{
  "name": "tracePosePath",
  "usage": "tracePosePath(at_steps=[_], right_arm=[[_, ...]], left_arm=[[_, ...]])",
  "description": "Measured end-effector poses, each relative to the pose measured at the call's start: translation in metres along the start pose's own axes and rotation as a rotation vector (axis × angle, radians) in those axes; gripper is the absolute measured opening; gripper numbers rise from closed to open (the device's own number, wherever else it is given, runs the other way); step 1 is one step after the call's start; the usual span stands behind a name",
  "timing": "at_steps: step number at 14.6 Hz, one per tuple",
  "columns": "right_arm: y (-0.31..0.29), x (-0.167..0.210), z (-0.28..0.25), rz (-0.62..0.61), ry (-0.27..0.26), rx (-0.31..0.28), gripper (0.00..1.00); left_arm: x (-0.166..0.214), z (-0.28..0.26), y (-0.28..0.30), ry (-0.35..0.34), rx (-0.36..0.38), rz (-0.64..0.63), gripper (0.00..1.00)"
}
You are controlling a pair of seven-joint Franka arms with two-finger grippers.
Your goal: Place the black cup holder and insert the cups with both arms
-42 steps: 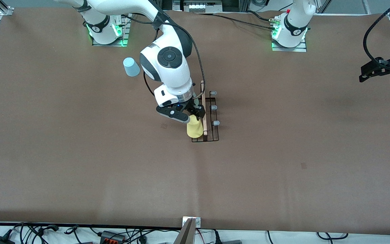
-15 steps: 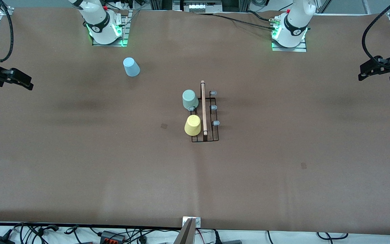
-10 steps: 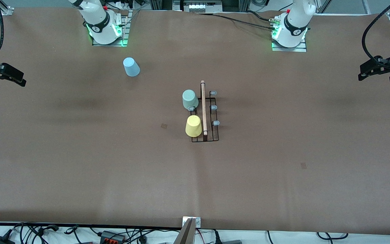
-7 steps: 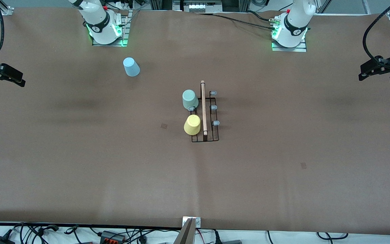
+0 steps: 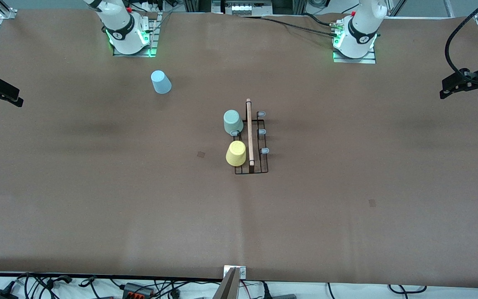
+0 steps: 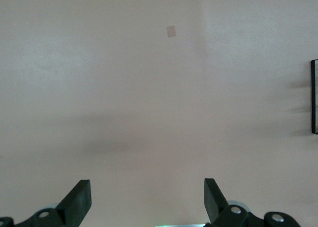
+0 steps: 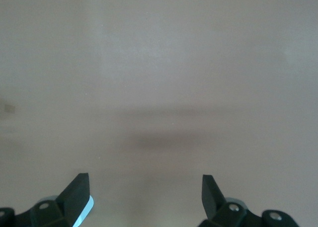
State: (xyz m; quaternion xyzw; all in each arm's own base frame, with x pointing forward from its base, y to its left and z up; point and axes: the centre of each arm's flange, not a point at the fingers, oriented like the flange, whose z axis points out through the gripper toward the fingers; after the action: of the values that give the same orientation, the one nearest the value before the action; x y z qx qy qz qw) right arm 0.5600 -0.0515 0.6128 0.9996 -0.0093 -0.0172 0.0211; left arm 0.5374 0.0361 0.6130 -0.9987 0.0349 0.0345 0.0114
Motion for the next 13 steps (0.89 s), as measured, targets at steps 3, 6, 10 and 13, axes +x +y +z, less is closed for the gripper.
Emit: tracePosePath(at_steps=[3,6,10,13], right_arm=[[-0.0001,-0.0017,0.0006,0.0,-0.015,0.001,1.0],[0.0,-0.0012,0.0017,0.0,-0.018,0.001,1.0],[0.0,-0.0007,0.0025,0.0,-0.019,0.002,1.0],[0.001,0.0003,0.0047,0.001,-0.023,0.002,1.0]], left_arm=[[0.0002,0.0,0.0015,0.0,0.0,0.003,1.0],[0.0003,-0.0001,0.002,0.0,0.0,0.004,1.0],[0.0002,-0.0001,0.0018,0.0,0.0,0.003,1.0],[0.0001,0.0,0.0006,0.0,0.0,0.001,1.0]])
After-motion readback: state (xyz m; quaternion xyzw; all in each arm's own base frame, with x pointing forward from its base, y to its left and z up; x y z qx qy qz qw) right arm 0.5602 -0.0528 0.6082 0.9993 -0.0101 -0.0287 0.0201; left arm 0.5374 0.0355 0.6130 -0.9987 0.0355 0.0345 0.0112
